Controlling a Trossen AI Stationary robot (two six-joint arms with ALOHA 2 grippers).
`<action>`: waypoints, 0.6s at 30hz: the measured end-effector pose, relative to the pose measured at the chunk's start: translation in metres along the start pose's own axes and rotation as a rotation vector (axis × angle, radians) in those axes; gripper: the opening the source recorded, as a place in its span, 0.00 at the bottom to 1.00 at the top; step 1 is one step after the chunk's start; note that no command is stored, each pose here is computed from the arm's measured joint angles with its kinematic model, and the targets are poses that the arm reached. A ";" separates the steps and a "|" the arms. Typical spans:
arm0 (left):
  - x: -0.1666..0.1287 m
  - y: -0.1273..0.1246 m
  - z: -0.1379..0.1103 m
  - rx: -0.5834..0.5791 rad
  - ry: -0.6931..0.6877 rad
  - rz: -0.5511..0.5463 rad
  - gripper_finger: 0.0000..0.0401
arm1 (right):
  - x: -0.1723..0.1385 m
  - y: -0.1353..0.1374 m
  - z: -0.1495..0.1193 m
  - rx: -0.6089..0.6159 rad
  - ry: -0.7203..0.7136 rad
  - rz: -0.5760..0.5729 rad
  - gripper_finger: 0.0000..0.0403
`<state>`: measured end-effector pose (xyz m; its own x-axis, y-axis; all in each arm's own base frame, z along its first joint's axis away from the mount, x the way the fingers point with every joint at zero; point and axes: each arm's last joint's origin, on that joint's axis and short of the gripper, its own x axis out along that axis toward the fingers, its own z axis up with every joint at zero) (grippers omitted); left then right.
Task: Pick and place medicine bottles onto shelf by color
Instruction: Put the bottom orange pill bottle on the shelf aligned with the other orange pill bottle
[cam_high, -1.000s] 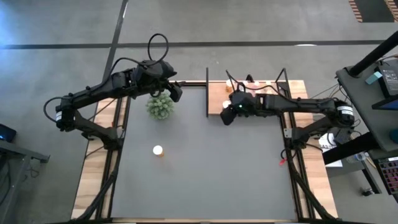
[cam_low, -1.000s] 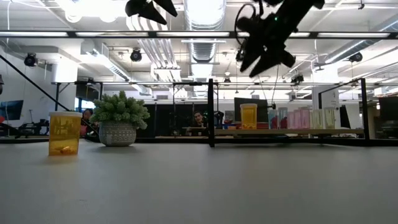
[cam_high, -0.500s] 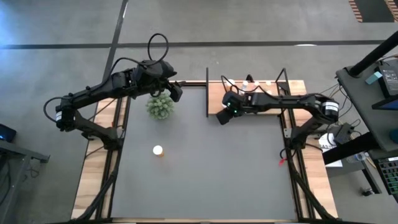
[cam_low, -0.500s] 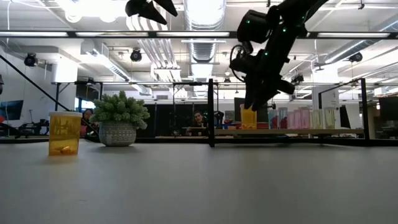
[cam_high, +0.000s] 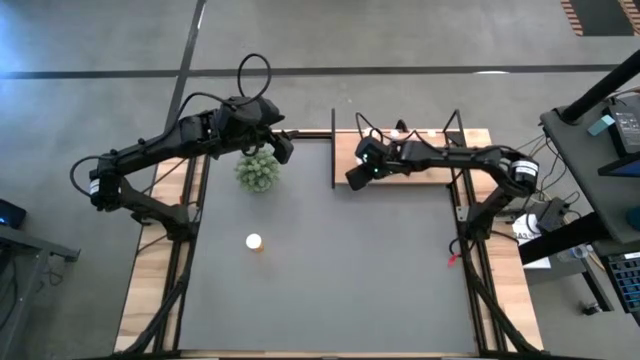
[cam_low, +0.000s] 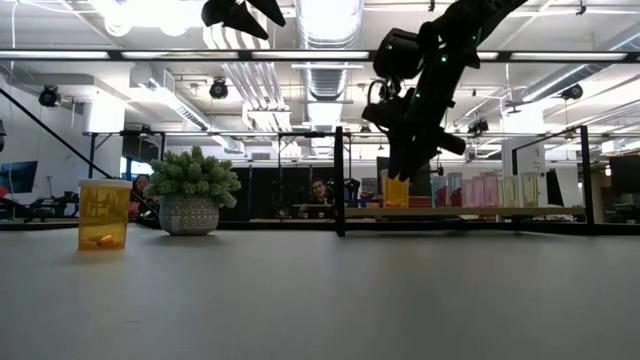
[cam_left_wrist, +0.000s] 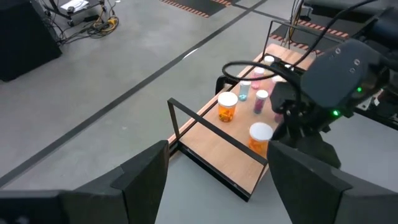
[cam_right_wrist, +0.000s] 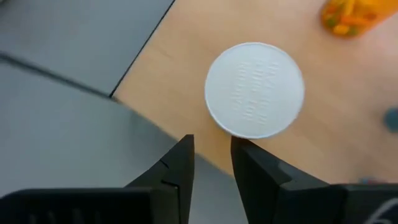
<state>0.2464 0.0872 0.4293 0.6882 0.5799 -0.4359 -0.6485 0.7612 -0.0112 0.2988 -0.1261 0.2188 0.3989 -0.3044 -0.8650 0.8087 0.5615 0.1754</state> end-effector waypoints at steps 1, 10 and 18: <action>0.000 0.000 0.000 0.000 0.000 0.000 0.64 | 0.000 -0.001 0.002 0.002 -0.007 -0.002 0.24; 0.000 0.000 0.000 0.001 0.000 0.000 0.64 | -0.002 -0.013 0.013 0.032 -0.025 -0.044 0.23; 0.000 0.000 0.000 0.001 0.001 0.001 0.64 | -0.035 0.003 0.043 -0.025 -0.087 0.032 0.22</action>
<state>0.2465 0.0873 0.4292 0.6875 0.5803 -0.4365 -0.6487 0.7609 -0.0101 0.3059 -0.1470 0.2704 0.4613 -0.3516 -0.8146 0.7843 0.5908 0.1892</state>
